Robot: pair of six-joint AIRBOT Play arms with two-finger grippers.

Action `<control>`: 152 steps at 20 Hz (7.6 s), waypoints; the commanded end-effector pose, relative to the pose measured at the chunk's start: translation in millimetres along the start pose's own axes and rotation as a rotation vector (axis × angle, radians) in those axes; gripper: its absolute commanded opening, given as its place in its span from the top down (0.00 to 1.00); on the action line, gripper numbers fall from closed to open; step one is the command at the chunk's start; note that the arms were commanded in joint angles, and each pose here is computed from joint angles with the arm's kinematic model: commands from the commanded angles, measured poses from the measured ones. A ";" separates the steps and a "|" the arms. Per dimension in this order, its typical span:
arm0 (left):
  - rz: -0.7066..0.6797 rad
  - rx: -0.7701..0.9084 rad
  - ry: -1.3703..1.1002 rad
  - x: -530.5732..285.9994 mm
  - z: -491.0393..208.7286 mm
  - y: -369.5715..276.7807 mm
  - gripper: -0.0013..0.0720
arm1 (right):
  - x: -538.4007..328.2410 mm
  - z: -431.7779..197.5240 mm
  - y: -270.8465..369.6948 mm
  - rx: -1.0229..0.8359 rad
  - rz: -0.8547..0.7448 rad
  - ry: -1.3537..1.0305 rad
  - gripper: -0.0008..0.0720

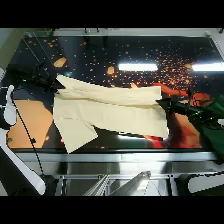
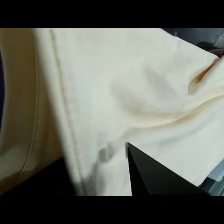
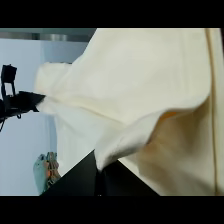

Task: Fold the shirts.

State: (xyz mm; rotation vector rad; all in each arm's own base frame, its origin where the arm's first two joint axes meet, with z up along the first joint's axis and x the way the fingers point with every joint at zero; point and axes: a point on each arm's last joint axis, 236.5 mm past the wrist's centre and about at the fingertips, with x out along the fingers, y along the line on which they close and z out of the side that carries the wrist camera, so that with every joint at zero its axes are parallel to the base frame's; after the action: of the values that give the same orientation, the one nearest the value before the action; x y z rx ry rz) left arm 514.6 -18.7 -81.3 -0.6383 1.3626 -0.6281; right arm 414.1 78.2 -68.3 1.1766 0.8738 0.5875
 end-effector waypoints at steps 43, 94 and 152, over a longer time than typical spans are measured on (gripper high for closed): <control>0.146 -0.301 0.273 26.6 -220.8 -40.0 0.95 | -88.0 -123.0 -44.6 0.118 -0.615 0.208 0.32; 0.079 -0.200 0.371 -7.7 -123.8 -15.4 0.95 | -36.7 -22.5 -30.3 -0.090 -0.332 -0.129 0.96; 0.139 0.303 0.448 263.1 -174.6 -241.6 0.95 | -86.0 -15.8 81.7 -0.111 -0.073 0.295 0.96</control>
State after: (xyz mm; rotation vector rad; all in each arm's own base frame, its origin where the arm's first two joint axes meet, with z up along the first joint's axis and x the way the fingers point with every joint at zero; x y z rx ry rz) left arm 357.2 -367.6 -89.7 -0.1484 1.6245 -0.8854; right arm 355.5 48.4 14.2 0.9919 1.1375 0.7106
